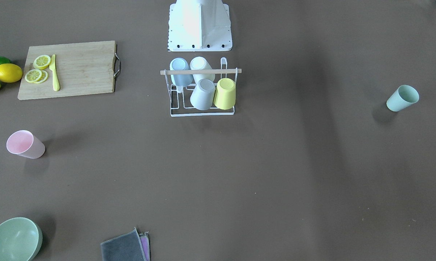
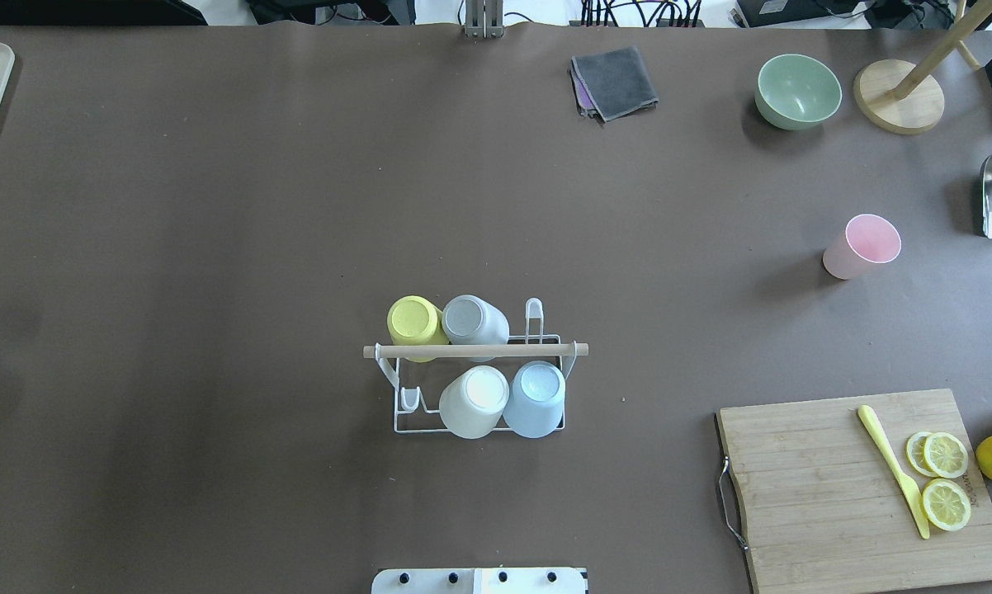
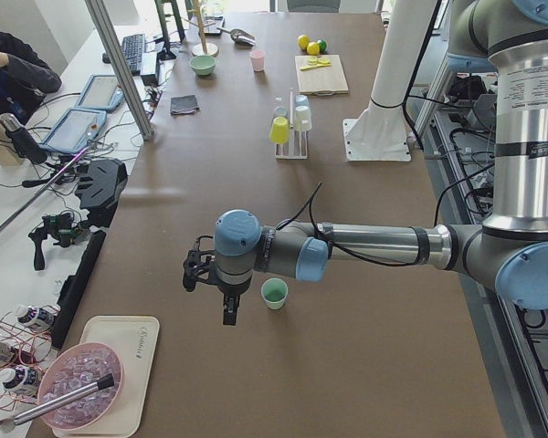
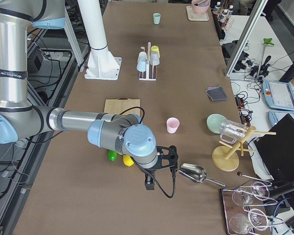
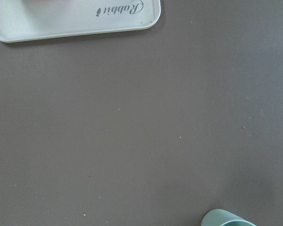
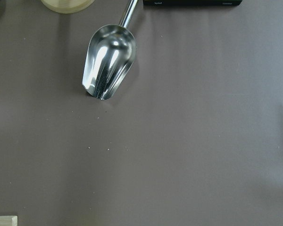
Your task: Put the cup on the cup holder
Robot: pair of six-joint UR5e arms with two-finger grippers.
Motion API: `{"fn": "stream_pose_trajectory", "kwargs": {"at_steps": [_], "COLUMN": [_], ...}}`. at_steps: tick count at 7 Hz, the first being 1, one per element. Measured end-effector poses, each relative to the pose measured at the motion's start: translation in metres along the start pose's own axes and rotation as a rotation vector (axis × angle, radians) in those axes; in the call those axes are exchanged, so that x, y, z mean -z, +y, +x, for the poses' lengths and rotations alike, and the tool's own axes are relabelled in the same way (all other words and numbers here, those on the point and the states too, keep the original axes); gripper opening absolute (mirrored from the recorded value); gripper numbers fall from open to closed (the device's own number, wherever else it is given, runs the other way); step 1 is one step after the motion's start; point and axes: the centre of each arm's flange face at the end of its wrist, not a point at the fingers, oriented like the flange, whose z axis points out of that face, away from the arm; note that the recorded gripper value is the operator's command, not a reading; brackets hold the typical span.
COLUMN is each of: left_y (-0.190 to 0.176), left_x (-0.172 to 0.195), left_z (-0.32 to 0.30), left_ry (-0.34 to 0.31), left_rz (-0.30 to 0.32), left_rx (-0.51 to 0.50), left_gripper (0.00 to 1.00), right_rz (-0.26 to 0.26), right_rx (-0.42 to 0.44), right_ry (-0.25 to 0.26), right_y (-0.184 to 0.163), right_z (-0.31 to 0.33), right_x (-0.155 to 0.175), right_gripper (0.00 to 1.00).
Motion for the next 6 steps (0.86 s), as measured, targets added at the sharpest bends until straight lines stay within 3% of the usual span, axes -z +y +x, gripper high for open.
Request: {"fn": "stream_pose_trajectory", "kwargs": {"at_steps": [3,6], "left_y": [-0.016,-0.016], "left_x": [0.018,0.014], "left_z": [-0.006,-0.023], "left_ry": [0.084,0.131], "left_rz": [-0.030,-0.053], "left_rx": [0.187,0.313], "left_gripper": [0.98,0.98], "right_rz": [-0.006,-0.066], "right_rx": [-0.033,-0.020], "right_ry": [-0.034,-0.058], "right_y": [-0.011,-0.097], "right_z": [-0.010,-0.078], "right_x": [0.015,0.063], "right_gripper": [1.00,1.00]}}
